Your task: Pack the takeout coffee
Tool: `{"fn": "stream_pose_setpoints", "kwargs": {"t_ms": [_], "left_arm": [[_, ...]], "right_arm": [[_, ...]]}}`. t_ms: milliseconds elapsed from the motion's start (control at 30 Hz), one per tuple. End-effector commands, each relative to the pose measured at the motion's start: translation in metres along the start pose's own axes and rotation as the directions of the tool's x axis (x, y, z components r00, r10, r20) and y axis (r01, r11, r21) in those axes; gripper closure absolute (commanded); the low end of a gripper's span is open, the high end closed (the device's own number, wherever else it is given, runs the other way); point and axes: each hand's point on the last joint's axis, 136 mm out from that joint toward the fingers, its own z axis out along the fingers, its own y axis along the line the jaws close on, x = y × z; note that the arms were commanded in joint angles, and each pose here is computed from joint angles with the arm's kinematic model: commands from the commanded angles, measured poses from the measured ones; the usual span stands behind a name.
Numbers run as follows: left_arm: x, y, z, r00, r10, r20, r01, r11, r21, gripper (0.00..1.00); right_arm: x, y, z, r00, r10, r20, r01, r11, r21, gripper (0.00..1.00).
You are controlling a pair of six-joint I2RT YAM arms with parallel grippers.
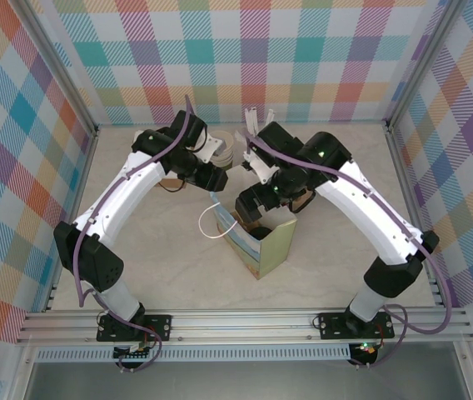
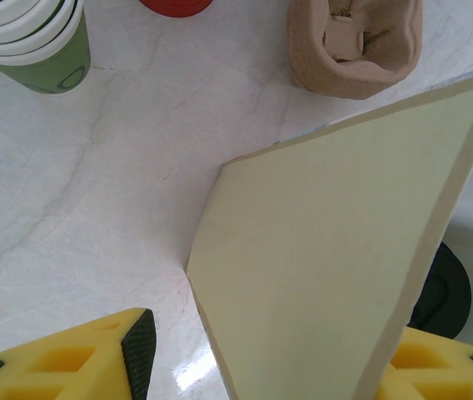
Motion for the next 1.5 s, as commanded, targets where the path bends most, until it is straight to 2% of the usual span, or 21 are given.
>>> {"fn": "stream_pose_setpoints", "kwargs": {"t_ms": [0, 400, 867, 1067, 1200, 1467], "left_arm": [[-0.003, -0.003, -0.008, 1.000, -0.001, 0.025, 0.001, 1.000, 0.015, 0.45], [-0.006, -0.006, -0.010, 0.999, -0.006, 0.040, 0.005, 1.000, 0.028, 0.44], [-0.014, -0.012, -0.028, 0.994, -0.007, 0.105, 0.003, 0.999, 0.037, 0.34], [-0.023, -0.020, -0.045, 0.984, -0.017, 0.179, 0.004, 0.998, 0.069, 0.26], [-0.028, -0.019, -0.064, 0.964, -0.035, 0.264, 0.020, 0.998, 0.059, 0.20], [-0.027, -0.007, -0.105, 0.878, -0.085, 0.471, 0.098, 0.995, -0.004, 0.12]], "right_arm": [[0.001, 0.002, -0.029, 0.998, 0.021, 0.067, -0.018, 0.999, -0.044, 0.01], [-0.005, -0.015, -0.070, 0.971, 0.093, 0.218, -0.073, 0.993, -0.098, 0.02], [0.007, -0.069, -0.082, 0.919, 0.255, 0.299, -0.245, 0.967, -0.071, 0.03], [0.010, -0.092, -0.073, 0.890, 0.330, 0.314, -0.320, 0.944, -0.086, 0.04], [0.007, -0.108, -0.062, 0.861, 0.387, 0.329, -0.371, 0.922, -0.114, 0.04], [-0.018, -0.143, -0.043, 0.795, 0.470, 0.383, -0.449, 0.881, -0.149, 0.06]]}}
